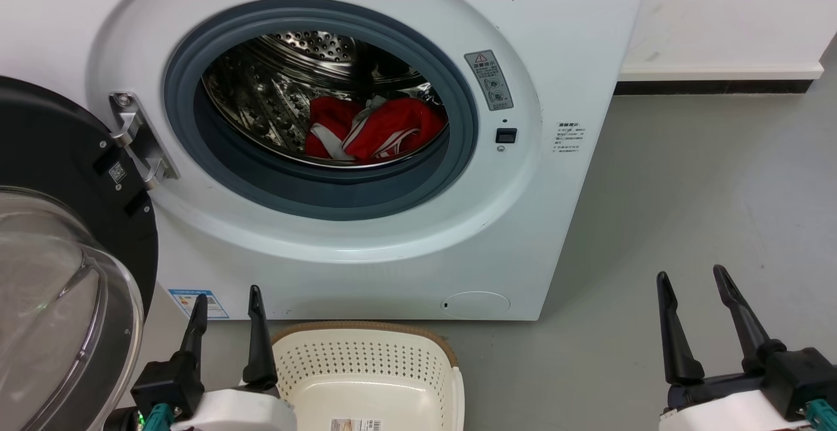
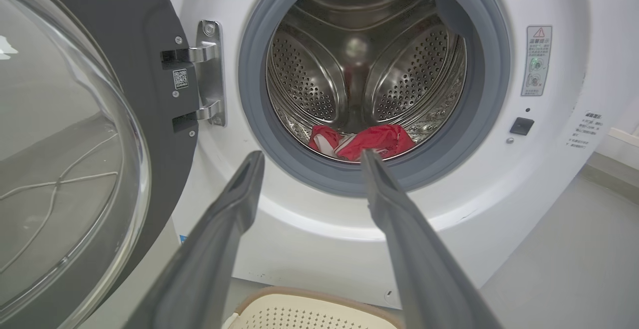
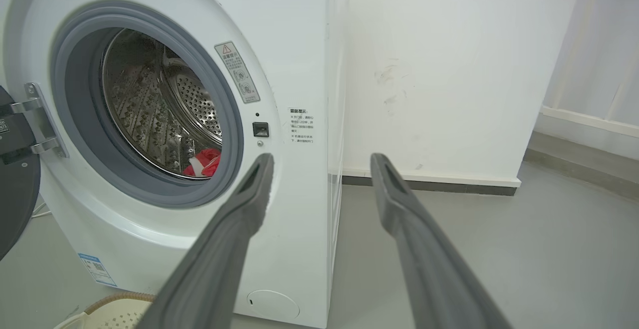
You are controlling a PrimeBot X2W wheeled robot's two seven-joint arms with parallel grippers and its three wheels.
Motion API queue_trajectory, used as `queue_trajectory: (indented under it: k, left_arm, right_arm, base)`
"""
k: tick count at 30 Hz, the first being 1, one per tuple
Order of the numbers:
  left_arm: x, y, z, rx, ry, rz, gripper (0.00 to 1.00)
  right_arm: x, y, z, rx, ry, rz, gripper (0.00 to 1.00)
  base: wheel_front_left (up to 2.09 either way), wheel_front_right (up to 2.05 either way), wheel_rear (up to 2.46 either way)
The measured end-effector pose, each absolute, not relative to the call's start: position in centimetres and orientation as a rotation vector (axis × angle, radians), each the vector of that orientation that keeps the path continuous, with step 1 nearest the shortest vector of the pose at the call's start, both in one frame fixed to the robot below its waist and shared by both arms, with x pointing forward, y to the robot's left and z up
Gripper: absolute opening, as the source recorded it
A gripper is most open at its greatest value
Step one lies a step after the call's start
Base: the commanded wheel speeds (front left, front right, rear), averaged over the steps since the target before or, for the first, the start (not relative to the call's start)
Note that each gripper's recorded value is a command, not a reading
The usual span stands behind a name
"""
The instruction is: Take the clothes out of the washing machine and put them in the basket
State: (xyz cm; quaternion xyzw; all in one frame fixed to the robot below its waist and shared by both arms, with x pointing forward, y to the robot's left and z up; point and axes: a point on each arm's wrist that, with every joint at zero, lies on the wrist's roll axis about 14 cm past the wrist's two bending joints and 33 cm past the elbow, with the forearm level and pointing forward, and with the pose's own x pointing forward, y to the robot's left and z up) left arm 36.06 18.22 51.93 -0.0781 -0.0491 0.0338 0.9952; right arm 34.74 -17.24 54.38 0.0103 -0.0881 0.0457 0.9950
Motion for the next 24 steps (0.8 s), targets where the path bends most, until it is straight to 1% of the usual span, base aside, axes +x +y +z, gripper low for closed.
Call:
queue_trajectory:
  k: [14,24]
  left_arm:
    - [35.72,17.93,51.87,-0.06,-0.112,0.057,1.0]
    - [35.51,17.85,51.64,-0.002,-0.114,0.057,1.0]
  right_arm:
    - [34.25,-17.15,54.12,-0.065,-0.181,0.098,1.0]
    - [34.06,-17.24,53.7,-0.087,-0.176,0.098,1.0]
  base:
    - [0.0,0.0,0.0]
    - [0.0,0.0,0.0]
